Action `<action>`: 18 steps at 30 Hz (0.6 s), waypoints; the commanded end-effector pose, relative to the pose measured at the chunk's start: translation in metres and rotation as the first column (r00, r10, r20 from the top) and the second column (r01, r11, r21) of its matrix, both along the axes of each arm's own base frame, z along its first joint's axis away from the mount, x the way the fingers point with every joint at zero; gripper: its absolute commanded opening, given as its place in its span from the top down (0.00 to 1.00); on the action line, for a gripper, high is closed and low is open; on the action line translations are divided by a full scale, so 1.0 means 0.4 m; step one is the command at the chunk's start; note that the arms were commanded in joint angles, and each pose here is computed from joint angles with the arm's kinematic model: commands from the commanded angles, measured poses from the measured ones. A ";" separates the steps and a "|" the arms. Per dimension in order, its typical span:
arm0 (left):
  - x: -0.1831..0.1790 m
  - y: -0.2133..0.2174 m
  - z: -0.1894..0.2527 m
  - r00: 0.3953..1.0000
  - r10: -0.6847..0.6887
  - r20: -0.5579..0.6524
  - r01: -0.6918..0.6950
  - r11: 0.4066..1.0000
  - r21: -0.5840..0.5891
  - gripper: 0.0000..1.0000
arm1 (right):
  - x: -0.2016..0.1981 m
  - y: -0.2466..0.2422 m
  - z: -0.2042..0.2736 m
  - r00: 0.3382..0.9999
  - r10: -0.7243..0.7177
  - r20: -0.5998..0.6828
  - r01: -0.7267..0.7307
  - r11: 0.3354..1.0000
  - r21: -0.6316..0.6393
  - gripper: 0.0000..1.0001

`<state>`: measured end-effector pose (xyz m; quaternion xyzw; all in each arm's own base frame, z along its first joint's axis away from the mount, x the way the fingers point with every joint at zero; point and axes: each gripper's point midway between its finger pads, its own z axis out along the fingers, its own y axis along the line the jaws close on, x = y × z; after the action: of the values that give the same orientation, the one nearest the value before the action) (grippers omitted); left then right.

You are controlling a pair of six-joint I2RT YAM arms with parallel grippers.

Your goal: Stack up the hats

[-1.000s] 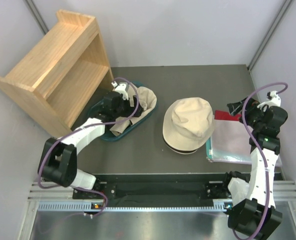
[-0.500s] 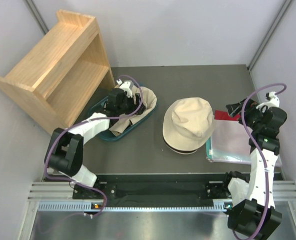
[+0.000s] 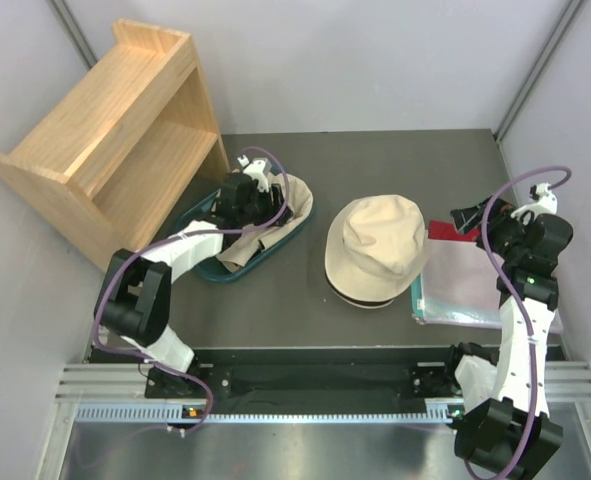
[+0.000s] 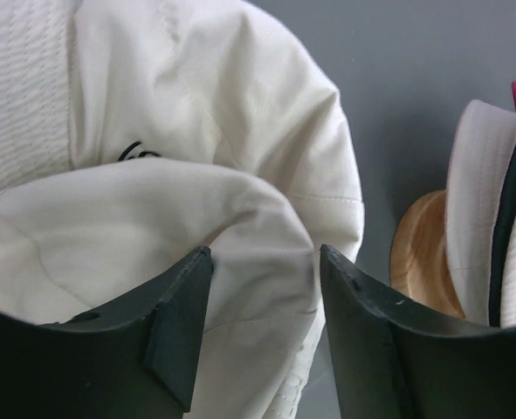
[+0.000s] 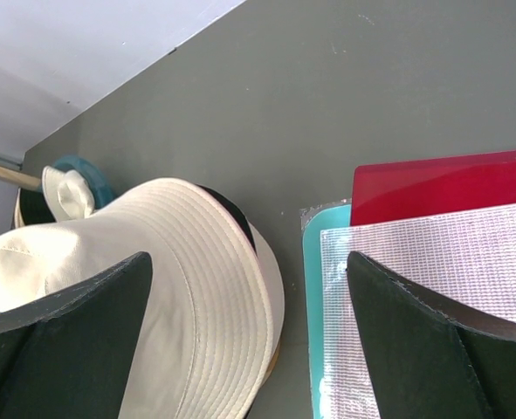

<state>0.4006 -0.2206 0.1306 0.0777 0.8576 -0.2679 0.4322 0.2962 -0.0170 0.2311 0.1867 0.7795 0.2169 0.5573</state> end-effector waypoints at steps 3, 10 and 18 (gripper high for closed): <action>0.018 -0.053 0.042 0.996 -0.079 0.041 0.080 0.997 -0.020 0.58 | -0.005 0.003 0.022 0.999 0.018 0.035 -0.017 0.999 -0.031 0.08; 0.022 -0.067 0.062 0.993 -0.105 0.051 0.107 0.994 -0.032 1.00 | -0.009 0.006 0.032 0.999 0.023 0.037 -0.022 0.999 -0.040 0.08; 0.003 -0.029 0.247 0.976 -0.041 0.215 0.056 0.996 -0.065 1.00 | -0.024 0.028 0.138 0.991 0.058 0.117 -0.052 0.997 -0.054 0.08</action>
<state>0.4012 -0.2362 0.1398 0.1068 0.8533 -0.2853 0.4231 0.2888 -0.0119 0.2308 0.1796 0.7852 0.2200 0.5503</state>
